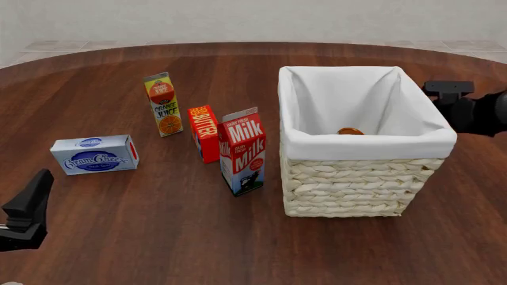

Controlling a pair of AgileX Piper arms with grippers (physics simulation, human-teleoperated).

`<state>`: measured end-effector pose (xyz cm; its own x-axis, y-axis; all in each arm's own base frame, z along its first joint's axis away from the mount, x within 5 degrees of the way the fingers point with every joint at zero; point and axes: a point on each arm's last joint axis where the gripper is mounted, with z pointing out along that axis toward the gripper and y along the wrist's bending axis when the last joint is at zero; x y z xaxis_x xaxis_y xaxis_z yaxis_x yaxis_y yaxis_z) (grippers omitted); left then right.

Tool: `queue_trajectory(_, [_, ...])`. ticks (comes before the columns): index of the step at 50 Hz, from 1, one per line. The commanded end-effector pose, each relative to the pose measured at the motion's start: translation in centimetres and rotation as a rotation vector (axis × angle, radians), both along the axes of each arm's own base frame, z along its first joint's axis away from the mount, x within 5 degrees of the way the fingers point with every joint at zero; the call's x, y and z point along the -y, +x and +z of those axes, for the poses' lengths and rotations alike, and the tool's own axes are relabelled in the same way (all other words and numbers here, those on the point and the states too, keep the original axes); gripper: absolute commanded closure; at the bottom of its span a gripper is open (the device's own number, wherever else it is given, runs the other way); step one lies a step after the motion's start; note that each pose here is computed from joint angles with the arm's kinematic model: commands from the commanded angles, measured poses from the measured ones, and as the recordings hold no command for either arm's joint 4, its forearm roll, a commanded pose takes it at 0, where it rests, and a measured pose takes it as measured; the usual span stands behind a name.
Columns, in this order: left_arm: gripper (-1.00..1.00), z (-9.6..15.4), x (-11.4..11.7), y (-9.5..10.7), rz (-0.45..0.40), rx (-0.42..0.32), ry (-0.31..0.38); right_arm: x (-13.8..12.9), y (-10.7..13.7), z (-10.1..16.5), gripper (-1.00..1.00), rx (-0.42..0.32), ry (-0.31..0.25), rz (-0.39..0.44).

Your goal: Pick up the alphabet soup and the tomato sauce, and put them in the basket.

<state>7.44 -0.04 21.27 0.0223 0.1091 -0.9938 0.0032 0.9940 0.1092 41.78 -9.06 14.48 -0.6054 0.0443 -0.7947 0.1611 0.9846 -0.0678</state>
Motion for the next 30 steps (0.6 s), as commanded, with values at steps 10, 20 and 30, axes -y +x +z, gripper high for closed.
queue_trajectory(10, [-1.0,0.0,0.0,0.0,-0.001,0.001,0.001,-0.2,0.2,-1.3,-1.0,-0.016,0.009,0.002])
queue_trajectory(20, [-1.0,0.0,0.0,0.0,0.0,0.001,0.0,0.0,0.3,-1.6,-1.0,-0.022,0.006,0.0])
queue_trajectory(30, [-1.0,0.0,0.0,0.0,-0.002,0.002,-0.001,0.1,0.2,-1.8,-1.0,-0.024,0.001,0.002])
